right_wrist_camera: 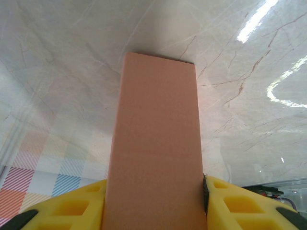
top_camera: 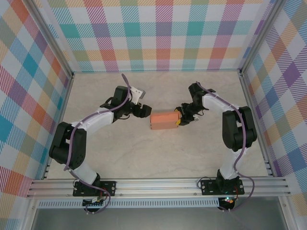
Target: Fold the paper box
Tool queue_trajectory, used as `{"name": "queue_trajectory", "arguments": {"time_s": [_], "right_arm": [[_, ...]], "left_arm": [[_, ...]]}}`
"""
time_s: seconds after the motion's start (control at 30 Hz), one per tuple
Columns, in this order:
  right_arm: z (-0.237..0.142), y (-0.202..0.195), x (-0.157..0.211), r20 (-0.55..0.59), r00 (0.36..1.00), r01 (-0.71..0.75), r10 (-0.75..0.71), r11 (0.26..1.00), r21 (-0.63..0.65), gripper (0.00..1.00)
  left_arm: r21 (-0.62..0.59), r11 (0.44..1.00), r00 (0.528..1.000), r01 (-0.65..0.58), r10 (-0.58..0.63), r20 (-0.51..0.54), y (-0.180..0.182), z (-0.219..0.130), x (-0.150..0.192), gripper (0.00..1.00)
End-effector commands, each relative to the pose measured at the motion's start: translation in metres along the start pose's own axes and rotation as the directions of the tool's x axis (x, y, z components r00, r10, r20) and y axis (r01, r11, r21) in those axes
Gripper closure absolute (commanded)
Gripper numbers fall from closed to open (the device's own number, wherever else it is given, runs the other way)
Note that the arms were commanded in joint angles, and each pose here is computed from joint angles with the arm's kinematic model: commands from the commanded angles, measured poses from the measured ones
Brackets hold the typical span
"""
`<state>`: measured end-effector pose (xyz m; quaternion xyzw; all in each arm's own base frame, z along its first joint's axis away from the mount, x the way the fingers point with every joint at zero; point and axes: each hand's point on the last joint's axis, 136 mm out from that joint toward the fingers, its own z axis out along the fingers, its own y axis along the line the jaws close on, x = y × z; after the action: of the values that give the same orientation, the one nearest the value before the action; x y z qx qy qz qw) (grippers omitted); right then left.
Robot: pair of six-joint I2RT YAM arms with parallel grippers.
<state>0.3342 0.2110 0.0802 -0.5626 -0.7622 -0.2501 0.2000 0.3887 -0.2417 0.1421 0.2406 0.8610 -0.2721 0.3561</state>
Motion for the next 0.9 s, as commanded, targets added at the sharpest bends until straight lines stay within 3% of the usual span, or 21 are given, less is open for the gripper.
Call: {"name": "queue_trajectory", "arguments": {"time_s": [0.0,0.53,0.87], "right_arm": [[0.014,-0.012,-0.022,0.084,0.996,-0.04,0.034,0.997,0.063,0.61],[0.017,-0.013,-0.024,0.079,0.996,-0.045,0.039,0.996,0.071,0.6],[0.016,-0.012,-0.023,0.077,0.997,-0.034,0.029,0.997,0.064,0.57]], "left_arm": [[0.05,0.999,0.999,-0.014,0.012,0.038,-0.017,0.007,-0.014,0.21],[0.061,0.998,0.998,-0.034,0.037,-0.055,-0.02,0.008,0.045,0.23],[0.034,0.999,0.996,-0.024,0.026,-0.081,-0.012,0.016,0.06,0.24]]}}
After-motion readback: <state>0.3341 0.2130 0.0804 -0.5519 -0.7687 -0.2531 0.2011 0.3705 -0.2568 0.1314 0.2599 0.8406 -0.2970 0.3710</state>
